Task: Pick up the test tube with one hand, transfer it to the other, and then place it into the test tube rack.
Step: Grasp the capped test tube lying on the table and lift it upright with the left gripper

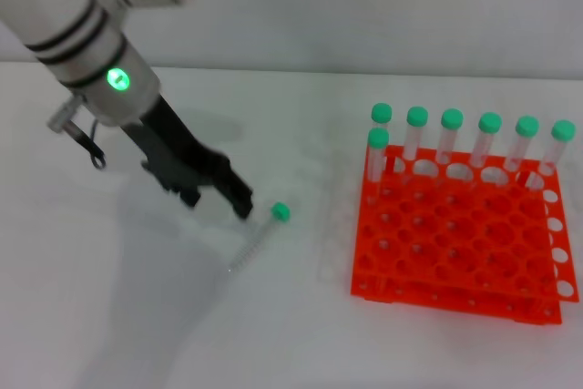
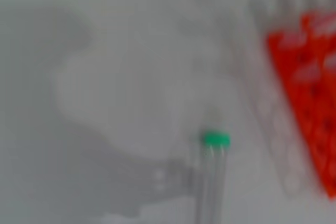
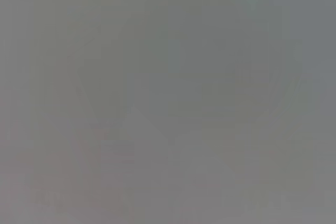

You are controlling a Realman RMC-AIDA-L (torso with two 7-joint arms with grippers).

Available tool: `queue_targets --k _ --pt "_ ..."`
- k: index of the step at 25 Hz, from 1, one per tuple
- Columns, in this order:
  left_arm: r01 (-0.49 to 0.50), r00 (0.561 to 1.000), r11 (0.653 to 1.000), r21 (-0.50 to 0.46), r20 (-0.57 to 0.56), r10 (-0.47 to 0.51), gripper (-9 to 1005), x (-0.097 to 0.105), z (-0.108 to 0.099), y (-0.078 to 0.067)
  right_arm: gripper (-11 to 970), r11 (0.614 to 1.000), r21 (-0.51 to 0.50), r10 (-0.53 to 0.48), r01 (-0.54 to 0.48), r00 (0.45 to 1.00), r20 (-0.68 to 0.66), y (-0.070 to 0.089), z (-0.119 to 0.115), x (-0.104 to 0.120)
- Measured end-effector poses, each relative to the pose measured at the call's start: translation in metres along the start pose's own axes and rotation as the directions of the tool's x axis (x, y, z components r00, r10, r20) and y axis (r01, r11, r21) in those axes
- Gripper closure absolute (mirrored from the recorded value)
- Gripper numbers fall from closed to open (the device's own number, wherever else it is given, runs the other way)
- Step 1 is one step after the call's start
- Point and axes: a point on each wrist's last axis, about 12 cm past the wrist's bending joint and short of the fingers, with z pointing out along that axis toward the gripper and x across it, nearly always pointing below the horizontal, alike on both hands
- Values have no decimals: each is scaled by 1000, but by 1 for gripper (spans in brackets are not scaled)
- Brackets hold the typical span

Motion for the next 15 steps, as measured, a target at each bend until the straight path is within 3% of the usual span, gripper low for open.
queue_targets --k 3,7,15 --pt "-27 995 998 -51 -98 22 129 -2 23 -20 121 1000 2 -1 1 1000 -2 -1 -1 1" --pt "-78 986 994 -79 -150 66 130 -4 44 -36 123 1000 5 0 0 1000 -6 -2 -3 1" --pt "-79 986 986 -144 -155 56 138 -4 52 -33 127 1000 10 1 -1 1000 -15 -2 -5 3"
